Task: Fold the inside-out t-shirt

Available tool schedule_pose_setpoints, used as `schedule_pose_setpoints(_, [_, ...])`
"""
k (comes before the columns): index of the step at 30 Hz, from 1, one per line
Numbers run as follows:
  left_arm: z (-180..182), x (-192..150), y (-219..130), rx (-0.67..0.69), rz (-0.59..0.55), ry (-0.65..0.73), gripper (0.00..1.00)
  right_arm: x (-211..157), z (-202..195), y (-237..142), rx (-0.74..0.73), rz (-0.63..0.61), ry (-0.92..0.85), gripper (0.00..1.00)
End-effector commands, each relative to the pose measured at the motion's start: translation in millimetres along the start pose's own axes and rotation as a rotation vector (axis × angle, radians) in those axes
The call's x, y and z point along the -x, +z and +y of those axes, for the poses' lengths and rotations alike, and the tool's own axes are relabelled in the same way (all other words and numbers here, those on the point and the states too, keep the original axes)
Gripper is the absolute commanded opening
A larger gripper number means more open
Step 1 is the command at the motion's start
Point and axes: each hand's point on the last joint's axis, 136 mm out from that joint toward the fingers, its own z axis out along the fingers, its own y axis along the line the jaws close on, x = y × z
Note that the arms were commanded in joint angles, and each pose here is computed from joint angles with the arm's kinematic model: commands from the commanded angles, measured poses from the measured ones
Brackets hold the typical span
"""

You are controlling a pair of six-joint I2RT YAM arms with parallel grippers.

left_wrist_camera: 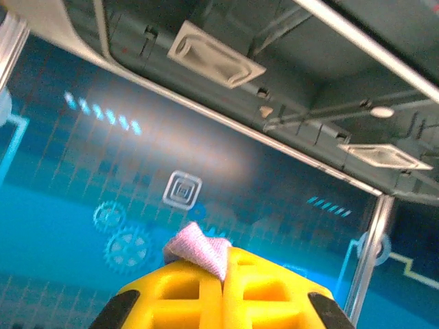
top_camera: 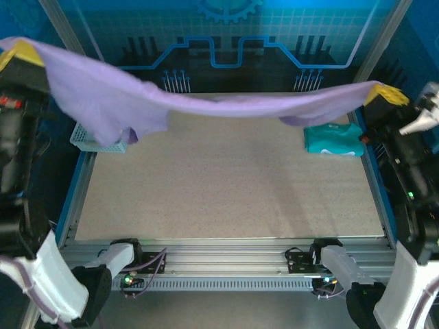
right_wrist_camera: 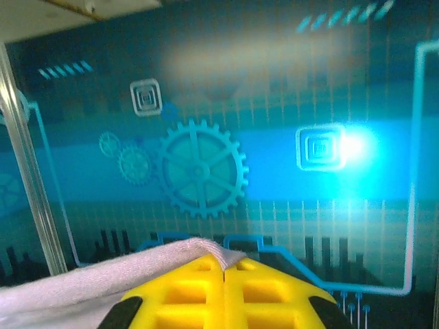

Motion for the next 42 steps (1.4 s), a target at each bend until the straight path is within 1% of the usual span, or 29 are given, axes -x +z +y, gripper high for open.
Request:
schedule_pose_setpoints(1, [1.8,5.3,5.0,0.006,-0.027,0.037,0.00,-1.7,-3.3,-8.9,-0.034,0.029,-0.025,0.00])
schedule_pose_setpoints(4, [4.7,4.7,12.2,0.008,-0.028,0.045,0.00,4.9,-5.0,-10.2,-0.049,0.018,-0.047,0.00])
schedule_pose_setpoints(7, [19.7,-11.3,35.6,0.023,0.008,0.037,0.00,0.3,-11.9,3.0,-0.070,0.039,-0.059,0.00])
schedule_pose_setpoints(10, [42.9,-38.7,68.4,0.043,0.065,0.017,0.00,-15.6,-22.3,28.6,-0.086,0.079,-0.067,0.00])
schedule_pose_setpoints(13, [76.6,-80.8,104.2,0.080,0.144,-0.010,0.00,-44.2,-37.2,65.0,-0.103,0.140,-0.073,0.00])
schedule_pose_setpoints(16, [115.9,-136.4,136.9,0.124,0.227,-0.037,0.00,-85.6,-54.0,108.3,-0.112,0.214,-0.066,0.00])
schedule_pose_setpoints(17, [130.7,-158.4,146.8,0.143,0.255,-0.045,0.00,-104.7,-60.2,124.7,-0.114,0.248,-0.058,0.00])
schedule_pose_setpoints(22, [206.0,-280.9,187.0,0.227,0.400,-0.086,0.00,-201.1,-79.7,204.3,-0.112,0.384,-0.037,0.00])
schedule_pose_setpoints(24, [237.4,-338.0,200.1,0.265,0.472,-0.098,0.00,-247.9,-85.8,240.5,-0.114,0.449,-0.031,0.00])
schedule_pose_setpoints(25, [253.4,-366.0,205.2,0.285,0.508,-0.106,0.01,-277.8,-89.5,261.3,-0.116,0.493,-0.023,0.00])
schedule_pose_setpoints(26, [265.1,-388.3,208.9,0.299,0.539,-0.113,0.01,-303.3,-92.9,276.2,-0.120,0.534,-0.014,0.00])
schedule_pose_setpoints(27, [280.9,-417.1,212.3,0.318,0.578,-0.118,0.03,-330.0,-95.8,292.7,-0.124,0.573,0.001,0.02])
schedule_pose_setpoints(28, [293.3,-437.5,215.7,0.331,0.602,-0.120,0.03,-352.2,-99.5,306.7,-0.131,0.606,0.018,0.04])
schedule_pose_setpoints(29, [308.3,-460.5,219.1,0.352,0.631,-0.121,0.05,-379.4,-103.1,321.5,-0.138,0.649,0.035,0.07])
schedule_pose_setpoints(30, [322.0,-482.5,221.8,0.373,0.665,-0.122,0.09,-399.6,-106.9,333.7,-0.147,0.687,0.051,0.10])
schedule_pose_setpoints(31, [330.5,-496.5,224.6,0.387,0.694,-0.126,0.15,-420.8,-111.8,341.0,-0.168,0.728,0.060,0.13])
schedule_pose_setpoints(32, [338.5,-511.3,227.8,0.397,0.722,-0.135,0.20,-430.8,-112.9,349.5,-0.173,0.753,0.066,0.18])
schedule_pose_setpoints(33, [343.6,-525.0,228.1,0.406,0.753,-0.159,0.29,-444.2,-113.9,354.1,-0.183,0.786,0.070,0.22])
schedule_pose_setpoints(35, [342.2,-535.9,230.3,0.393,0.782,-0.209,0.36,-457.7,-111.7,357.1,-0.186,0.826,0.062,0.27])
schedule_pose_setpoints(36, [340.0,-538.3,228.7,0.397,0.794,-0.229,0.41,-461.8,-109.6,354.8,-0.184,0.849,0.052,0.30])
schedule_pose_setpoints(39, [331.2,-538.2,218.3,0.414,0.816,-0.249,0.57,-466.9,-100.9,336.3,-0.171,0.909,0.032,0.35])
schedule_pose_setpoints(40, [327.5,-535.0,211.1,0.432,0.823,-0.260,0.59,-465.9,-96.8,325.5,-0.163,0.928,0.029,0.36])
schedule_pose_setpoints(42, [316.3,-528.4,193.1,0.457,0.842,-0.297,0.61,-466.9,-89.1,298.6,-0.152,0.973,0.031,0.38])
